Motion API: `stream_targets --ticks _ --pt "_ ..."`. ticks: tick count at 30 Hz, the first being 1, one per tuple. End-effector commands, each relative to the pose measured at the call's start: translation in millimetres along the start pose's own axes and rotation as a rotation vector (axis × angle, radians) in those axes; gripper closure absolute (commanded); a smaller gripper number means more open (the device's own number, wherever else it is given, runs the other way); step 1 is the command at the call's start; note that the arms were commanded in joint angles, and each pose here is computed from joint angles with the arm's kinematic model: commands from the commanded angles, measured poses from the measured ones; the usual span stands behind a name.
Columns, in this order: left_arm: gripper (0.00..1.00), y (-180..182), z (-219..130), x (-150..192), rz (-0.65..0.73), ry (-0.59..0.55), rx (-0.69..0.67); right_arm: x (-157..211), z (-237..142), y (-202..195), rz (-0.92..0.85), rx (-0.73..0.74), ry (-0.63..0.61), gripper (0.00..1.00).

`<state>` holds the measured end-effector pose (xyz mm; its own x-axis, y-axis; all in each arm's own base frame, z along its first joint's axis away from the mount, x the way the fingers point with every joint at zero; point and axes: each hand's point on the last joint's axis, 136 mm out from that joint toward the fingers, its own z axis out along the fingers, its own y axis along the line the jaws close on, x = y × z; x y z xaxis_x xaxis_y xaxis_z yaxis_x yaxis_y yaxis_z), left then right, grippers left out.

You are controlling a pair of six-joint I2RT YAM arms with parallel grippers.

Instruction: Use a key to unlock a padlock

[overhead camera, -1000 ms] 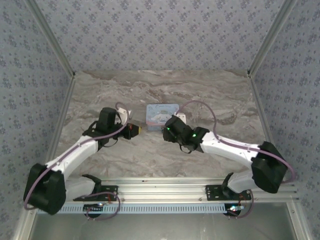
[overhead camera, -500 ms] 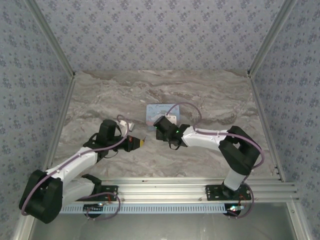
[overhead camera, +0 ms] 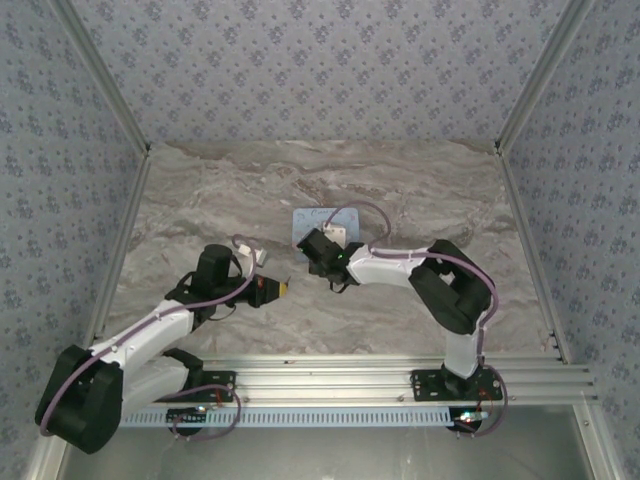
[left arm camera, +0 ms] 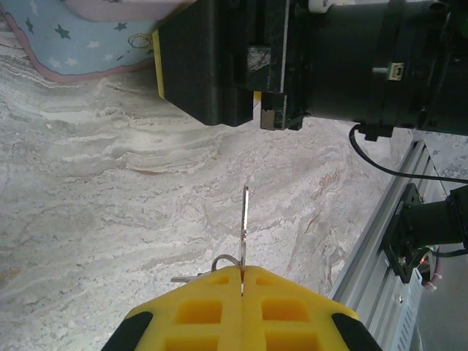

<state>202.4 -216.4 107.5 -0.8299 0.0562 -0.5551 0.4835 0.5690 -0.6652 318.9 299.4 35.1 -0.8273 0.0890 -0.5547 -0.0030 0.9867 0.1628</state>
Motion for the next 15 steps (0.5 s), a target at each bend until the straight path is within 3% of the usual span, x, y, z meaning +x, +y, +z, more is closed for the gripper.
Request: stream_targets --ticks 1,6,15 --pt "1.00 -1 0 2 0.031 0.009 -0.003 -6 6 -8 -0.010 0.050 -0.013 0.55" --pt "1.00 3 0 8 0.033 0.016 -0.012 -9 4 -6 -0.021 0.047 0.000 0.69" --pt "1.00 8 5 11 0.044 0.033 -0.016 -14 -7 -3 -0.035 0.024 0.008 0.80"
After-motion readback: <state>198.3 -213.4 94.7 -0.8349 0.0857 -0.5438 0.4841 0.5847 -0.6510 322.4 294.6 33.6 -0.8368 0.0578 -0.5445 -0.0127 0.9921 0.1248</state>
